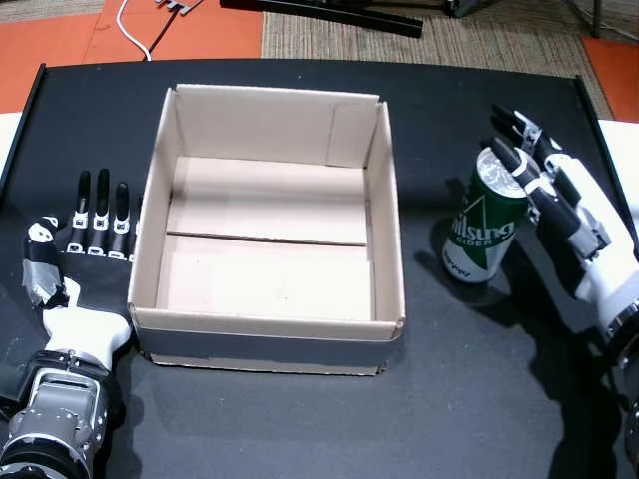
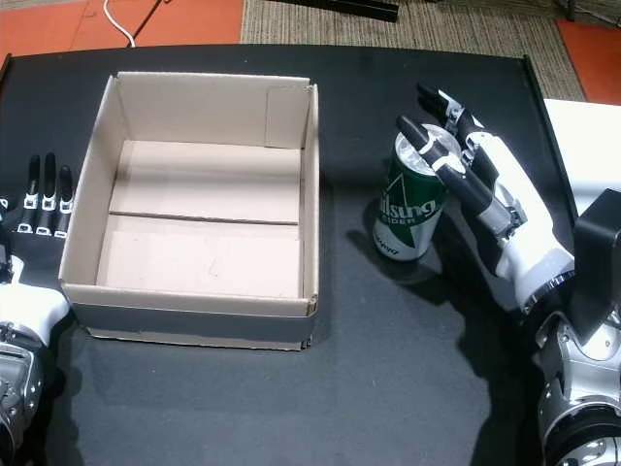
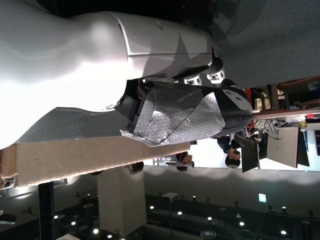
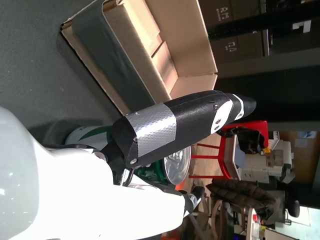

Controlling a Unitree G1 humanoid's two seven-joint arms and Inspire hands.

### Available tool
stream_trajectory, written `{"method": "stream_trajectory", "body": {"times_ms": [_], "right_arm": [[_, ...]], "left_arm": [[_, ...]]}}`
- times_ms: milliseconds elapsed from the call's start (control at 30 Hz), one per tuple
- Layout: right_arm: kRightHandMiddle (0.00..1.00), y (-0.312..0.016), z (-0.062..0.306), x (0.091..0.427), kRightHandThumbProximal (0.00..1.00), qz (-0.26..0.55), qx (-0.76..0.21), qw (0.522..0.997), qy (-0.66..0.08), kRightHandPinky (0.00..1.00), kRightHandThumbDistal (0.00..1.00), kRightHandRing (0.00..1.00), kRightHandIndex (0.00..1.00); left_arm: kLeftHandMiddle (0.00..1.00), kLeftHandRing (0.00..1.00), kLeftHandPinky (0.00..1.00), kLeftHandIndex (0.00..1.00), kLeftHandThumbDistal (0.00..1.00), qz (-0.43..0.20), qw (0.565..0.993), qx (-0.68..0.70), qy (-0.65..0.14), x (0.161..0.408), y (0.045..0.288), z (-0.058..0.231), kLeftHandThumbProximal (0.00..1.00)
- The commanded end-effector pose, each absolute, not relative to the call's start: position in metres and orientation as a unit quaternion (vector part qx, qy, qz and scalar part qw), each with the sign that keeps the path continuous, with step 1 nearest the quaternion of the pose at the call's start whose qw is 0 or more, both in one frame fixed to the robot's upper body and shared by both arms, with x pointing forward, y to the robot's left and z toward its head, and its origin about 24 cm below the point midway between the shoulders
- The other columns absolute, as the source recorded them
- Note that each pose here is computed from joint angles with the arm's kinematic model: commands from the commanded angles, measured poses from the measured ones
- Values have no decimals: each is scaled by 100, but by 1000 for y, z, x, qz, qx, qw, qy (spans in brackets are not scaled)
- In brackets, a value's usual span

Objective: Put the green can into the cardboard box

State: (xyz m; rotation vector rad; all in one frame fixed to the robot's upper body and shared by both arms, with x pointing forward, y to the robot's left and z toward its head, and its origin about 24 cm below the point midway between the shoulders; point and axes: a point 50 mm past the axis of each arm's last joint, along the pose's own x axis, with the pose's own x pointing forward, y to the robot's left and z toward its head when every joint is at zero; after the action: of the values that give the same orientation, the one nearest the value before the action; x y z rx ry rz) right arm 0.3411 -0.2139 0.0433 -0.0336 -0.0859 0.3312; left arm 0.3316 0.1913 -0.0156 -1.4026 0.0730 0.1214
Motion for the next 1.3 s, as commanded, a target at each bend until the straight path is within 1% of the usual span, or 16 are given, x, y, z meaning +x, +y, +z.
{"method": "stream_trajectory", "body": {"times_ms": [0, 100, 200, 333, 433, 500, 600, 700, 800, 833, 933, 1000, 1100, 1133, 1167, 1267], "right_arm": [[100, -221, 45, 341, 66, 153, -22, 987, -44, 100, 100, 96, 100], [100, -225, 46, 341, 65, 143, -27, 988, -43, 100, 100, 97, 100], [100, -228, 47, 341, 58, 134, -58, 988, -39, 100, 100, 99, 100], [100, -228, 48, 342, 52, 123, -98, 987, -37, 100, 100, 100, 100], [100, -227, 49, 343, 55, 111, -144, 983, -36, 100, 100, 100, 100], [100, -225, 49, 344, 55, 99, -185, 977, -34, 100, 100, 100, 100], [100, -220, 47, 346, 48, 90, -210, 973, -31, 100, 100, 100, 100], [100, -214, 47, 348, 48, 94, -233, 967, -27, 100, 100, 100, 100], [100, -209, 47, 349, 49, 100, -237, 966, -29, 100, 100, 100, 100], [100, -208, 47, 350, 49, 101, -236, 966, -29, 100, 100, 100, 100], [100, -205, 45, 350, 53, 105, -241, 965, -27, 100, 100, 100, 99], [100, -203, 44, 350, 53, 108, -238, 965, -26, 100, 100, 100, 99], [100, -200, 42, 349, 55, 111, -237, 965, -25, 100, 100, 100, 99], [100, -199, 42, 349, 56, 111, -234, 966, -24, 100, 100, 100, 99], [100, -198, 41, 349, 57, 110, -224, 968, -23, 100, 100, 100, 99], [100, -194, 40, 350, 55, 108, -177, 978, -19, 100, 100, 100, 99]], "left_arm": [[47, 57, 74, 47, 0, 73, 758, -646, 56, 320, 193, -29, 82], [46, 56, 73, 45, 0, 77, 761, -641, 60, 320, 193, -31, 80], [47, 58, 71, 44, 0, 80, 760, -642, 64, 320, 191, -31, 79], [49, 61, 75, 45, 0, 80, 759, -643, 66, 320, 189, -32, 83], [50, 61, 75, 47, 0, 80, 761, -641, 68, 320, 189, -32, 85], [49, 61, 73, 46, 0, 78, 760, -642, 68, 319, 189, -32, 86], [48, 60, 75, 43, 0, 81, 758, -643, 68, 319, 189, -33, 85], [47, 59, 74, 45, 0, 85, 760, -641, 74, 319, 189, -33, 86], [49, 62, 80, 47, 0, 82, 759, -642, 70, 319, 188, -33, 90], [49, 60, 77, 46, 0, 83, 758, -643, 70, 319, 188, -33, 90], [48, 59, 75, 46, 0, 88, 758, -642, 73, 319, 188, -33, 89], [48, 59, 71, 45, 0, 87, 761, -639, 72, 318, 189, -34, 88], [48, 59, 70, 46, 0, 86, 762, -638, 69, 317, 191, -35, 86], [47, 59, 70, 45, 0, 86, 763, -638, 68, 317, 192, -35, 82], [46, 58, 72, 45, 2, 87, 763, -637, 68, 316, 193, -35, 79], [48, 61, 75, 47, 0, 87, 763, -638, 66, 316, 196, -34, 79]]}}
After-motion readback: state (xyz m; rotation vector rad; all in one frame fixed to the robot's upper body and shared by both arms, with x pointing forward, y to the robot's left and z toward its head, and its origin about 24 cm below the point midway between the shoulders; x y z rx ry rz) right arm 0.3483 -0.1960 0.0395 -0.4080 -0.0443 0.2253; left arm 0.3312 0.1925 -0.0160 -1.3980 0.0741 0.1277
